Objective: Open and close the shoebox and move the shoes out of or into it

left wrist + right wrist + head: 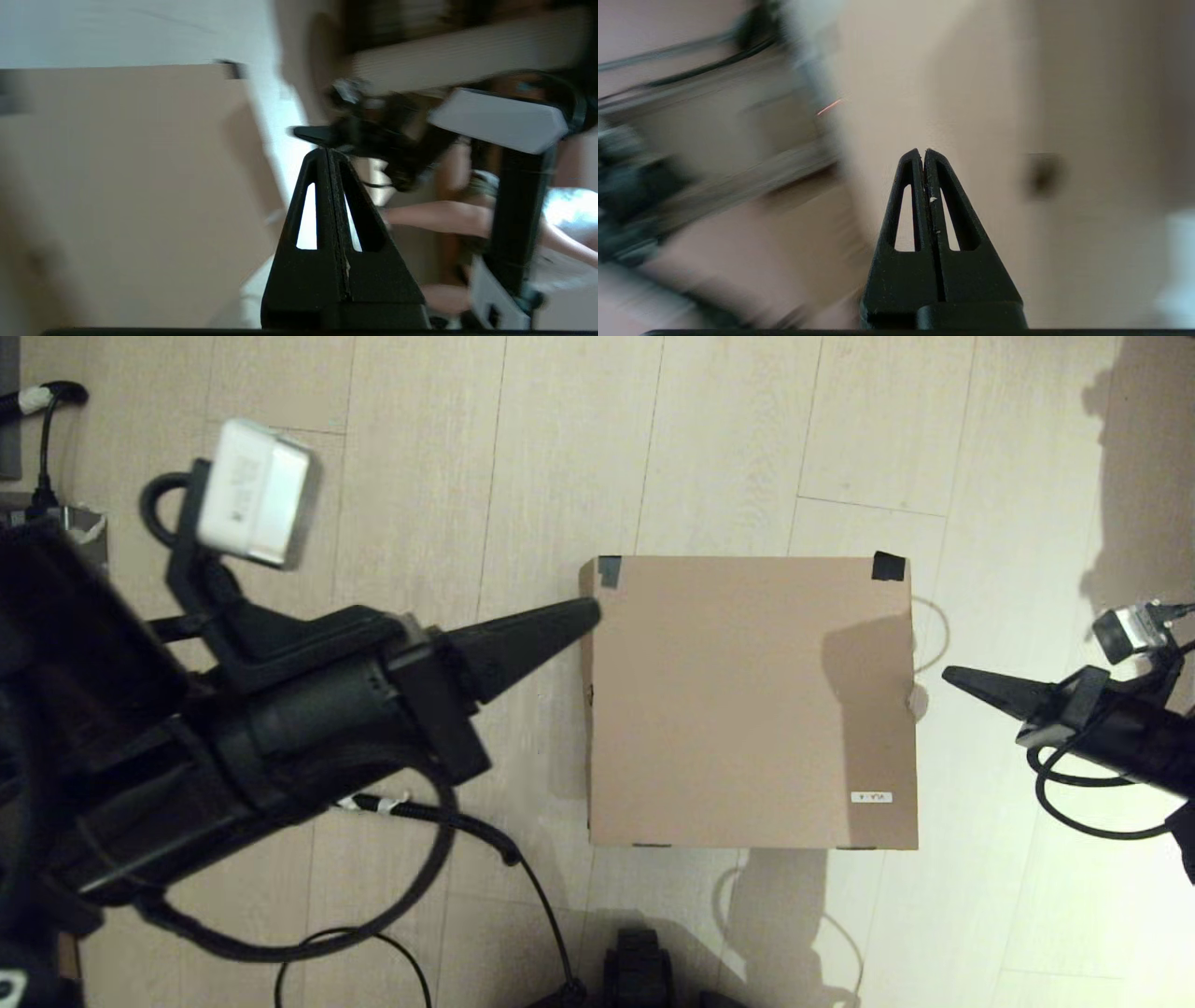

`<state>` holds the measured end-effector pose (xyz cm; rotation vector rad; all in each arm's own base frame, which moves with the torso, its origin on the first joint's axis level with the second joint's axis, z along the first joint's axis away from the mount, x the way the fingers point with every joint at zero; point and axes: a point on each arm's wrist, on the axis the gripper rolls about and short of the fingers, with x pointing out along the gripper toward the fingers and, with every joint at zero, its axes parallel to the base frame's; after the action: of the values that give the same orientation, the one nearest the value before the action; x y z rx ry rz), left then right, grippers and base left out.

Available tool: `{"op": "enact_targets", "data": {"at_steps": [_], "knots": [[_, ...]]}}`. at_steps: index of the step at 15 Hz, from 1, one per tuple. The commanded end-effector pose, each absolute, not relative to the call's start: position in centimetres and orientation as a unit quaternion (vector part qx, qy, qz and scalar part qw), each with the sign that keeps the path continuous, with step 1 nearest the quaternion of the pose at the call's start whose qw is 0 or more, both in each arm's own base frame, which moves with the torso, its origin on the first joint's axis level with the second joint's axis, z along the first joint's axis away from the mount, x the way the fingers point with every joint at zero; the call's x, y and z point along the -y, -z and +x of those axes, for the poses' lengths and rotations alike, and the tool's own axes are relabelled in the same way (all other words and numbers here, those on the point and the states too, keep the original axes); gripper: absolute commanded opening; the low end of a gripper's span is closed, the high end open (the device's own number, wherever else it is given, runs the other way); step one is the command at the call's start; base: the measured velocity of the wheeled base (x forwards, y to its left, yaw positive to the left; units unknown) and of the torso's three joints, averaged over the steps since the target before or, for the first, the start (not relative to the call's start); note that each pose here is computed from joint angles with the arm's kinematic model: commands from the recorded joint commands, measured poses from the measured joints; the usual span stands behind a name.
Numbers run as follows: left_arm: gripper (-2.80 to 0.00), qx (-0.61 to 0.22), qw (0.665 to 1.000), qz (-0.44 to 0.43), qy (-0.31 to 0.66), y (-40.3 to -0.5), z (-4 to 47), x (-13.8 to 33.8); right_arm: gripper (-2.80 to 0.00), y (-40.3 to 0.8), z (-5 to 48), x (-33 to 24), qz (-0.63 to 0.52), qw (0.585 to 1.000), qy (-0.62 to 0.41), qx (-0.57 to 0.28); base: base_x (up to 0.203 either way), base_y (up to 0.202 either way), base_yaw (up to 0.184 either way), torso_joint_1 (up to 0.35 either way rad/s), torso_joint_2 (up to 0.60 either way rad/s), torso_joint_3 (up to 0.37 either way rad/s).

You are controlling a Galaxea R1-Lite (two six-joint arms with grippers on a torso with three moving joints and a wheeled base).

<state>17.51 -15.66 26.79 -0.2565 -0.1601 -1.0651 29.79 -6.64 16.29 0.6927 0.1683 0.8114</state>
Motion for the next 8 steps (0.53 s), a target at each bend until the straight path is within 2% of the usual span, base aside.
{"op": "enact_targets", "data": {"at_steps": [1, 3, 5, 8], "knots": [[-2.80, 0.107, 0.864, -0.122, 0.476, -27.5, 15.7, 12.3, -2.80, -14.8, 30.0, 5.9, 0.331, 0.889, -0.313, -0.050, 0.000, 0.000, 0.000, 0.000, 0.00, 0.000], [-2.80, 0.114, 0.877, -0.118, 0.452, -27.4, 15.6, 10.9, -2.80, -14.4, 29.6, 4.2, 0.274, 0.937, -0.210, -0.050, 0.000, 0.000, 0.000, 0.000, 0.00, 0.000], [-2.80, 0.119, 0.892, -0.109, 0.423, -27.3, 15.8, 9.7, -2.80, -15.8, 27.9, 2.8, 0.119, 0.987, -0.080, -0.067, 0.000, 0.000, 0.000, 0.000, 0.00, 0.000], [-2.80, 0.115, 0.939, -0.060, 0.320, -26.0, 15.6, 6.0, -2.80, -19.6, 23.0, 1.2, -0.049, 0.998, -0.024, -0.025, 0.000, 0.000, 0.000, 0.000, 0.00, 0.000]]}}
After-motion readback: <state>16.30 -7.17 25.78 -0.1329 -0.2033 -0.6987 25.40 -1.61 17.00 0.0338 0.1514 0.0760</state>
